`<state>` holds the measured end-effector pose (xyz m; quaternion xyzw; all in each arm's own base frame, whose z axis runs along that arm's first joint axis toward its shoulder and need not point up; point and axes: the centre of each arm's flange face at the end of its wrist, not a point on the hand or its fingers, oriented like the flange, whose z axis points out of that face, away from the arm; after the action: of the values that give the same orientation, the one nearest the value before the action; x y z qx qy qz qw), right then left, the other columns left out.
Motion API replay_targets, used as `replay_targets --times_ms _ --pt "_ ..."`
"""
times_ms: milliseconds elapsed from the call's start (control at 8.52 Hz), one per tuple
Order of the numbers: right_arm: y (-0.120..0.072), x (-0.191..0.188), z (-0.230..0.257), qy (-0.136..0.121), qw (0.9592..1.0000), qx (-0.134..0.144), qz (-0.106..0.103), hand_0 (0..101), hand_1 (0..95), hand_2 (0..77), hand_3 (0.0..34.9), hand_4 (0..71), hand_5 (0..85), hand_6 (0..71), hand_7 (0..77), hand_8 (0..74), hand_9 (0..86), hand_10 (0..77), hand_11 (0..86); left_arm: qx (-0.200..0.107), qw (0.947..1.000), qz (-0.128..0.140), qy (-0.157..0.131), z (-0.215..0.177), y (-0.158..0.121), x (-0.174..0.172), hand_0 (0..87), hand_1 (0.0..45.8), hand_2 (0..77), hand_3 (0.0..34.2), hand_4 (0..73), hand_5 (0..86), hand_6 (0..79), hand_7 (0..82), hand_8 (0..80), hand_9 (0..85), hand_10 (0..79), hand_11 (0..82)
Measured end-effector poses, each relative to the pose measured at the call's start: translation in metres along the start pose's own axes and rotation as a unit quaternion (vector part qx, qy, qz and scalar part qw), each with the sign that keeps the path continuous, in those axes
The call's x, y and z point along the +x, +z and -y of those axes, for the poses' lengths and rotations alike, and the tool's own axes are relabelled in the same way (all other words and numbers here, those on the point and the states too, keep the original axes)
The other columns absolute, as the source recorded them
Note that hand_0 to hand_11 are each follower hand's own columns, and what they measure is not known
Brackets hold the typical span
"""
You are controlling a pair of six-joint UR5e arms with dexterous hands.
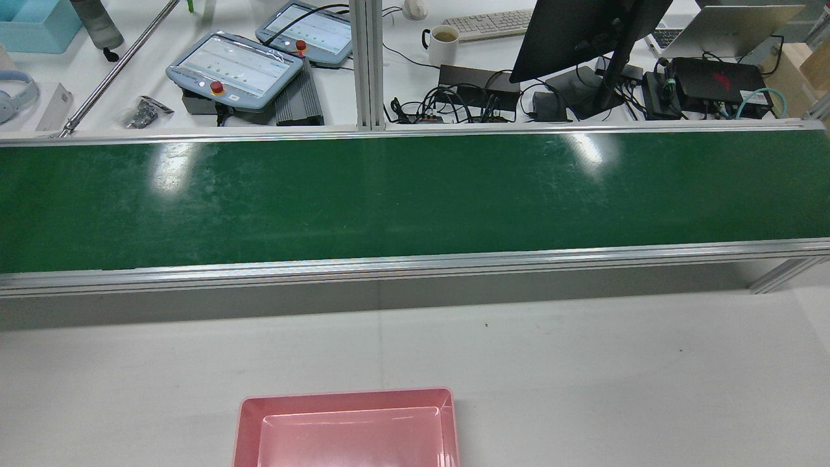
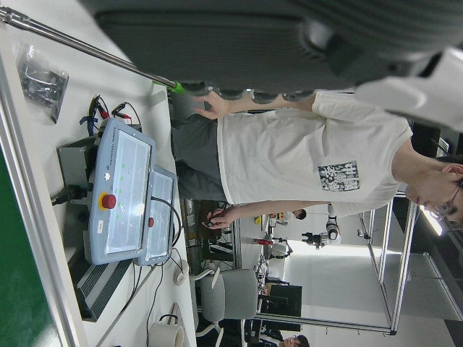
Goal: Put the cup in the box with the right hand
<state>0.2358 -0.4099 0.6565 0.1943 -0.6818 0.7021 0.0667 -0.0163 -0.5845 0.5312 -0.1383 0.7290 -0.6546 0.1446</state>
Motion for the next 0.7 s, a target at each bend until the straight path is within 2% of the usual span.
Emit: replay_targets --times_ms 235,352,469,587,704 --pt "0.000 0.008 -0.008 0.000 0.9999 -0.006 -0.011 47 1.1 0.5 0.0 45.8 1.6 10.4 40.9 12.0 21.8 2.2 2.2 0.000 1.0000 0.000 0.000 0.000 0.000 0.000 0.0 0.5 0.5 0.0 0.0 0.0 0.0 0.0 0.0 0.0 0.0 0.0" --pt "0.006 0.021 -0.018 0.000 0.9996 -0.014 -0.025 47 1.1 0.5 0.0 51.3 1.1 13.1 67.6 12.0 26.2 2.2 3.3 0.000 1.0000 0.000 0.000 0.000 0.000 0.000 0.0 0.5 0.5 0.0 0.0 0.0 0.0 0.0 0.0 0.5 0.0 0.0" --pt "0.013 0.039 -0.029 0.001 0.9988 -0.025 -0.043 47 1.1 0.5 0.0 51.3 1.1 13.1 67.6 12.0 26.2 2.2 3.3 0.000 1.0000 0.000 0.000 0.000 0.000 0.000 0.0 0.5 0.5 0.0 0.0 0.0 0.0 0.0 0.0 0.5 0.0 0.0" --pt "0.022 0.064 -0.044 0.006 0.9977 -0.035 -0.057 47 1.1 0.5 0.0 51.8 1.1 13.1 62.2 9.8 24.0 4.4 5.4 0.000 1.0000 0.000 0.000 0.000 0.000 0.000 0.0 0.5 0.5 0.0 0.0 0.0 0.0 0.0 0.0 0.0 0.0 0.0" --pt "0.030 0.091 -0.065 0.018 0.9967 -0.047 -0.063 47 1.1 0.5 0.0 51.8 1.1 13.1 62.2 10.4 22.9 2.7 3.3 0.000 1.0000 0.000 0.000 0.000 0.000 0.000 0.0 0.5 0.5 0.0 0.0 0.0 0.0 0.0 0.0 0.0 0.0 0.0"
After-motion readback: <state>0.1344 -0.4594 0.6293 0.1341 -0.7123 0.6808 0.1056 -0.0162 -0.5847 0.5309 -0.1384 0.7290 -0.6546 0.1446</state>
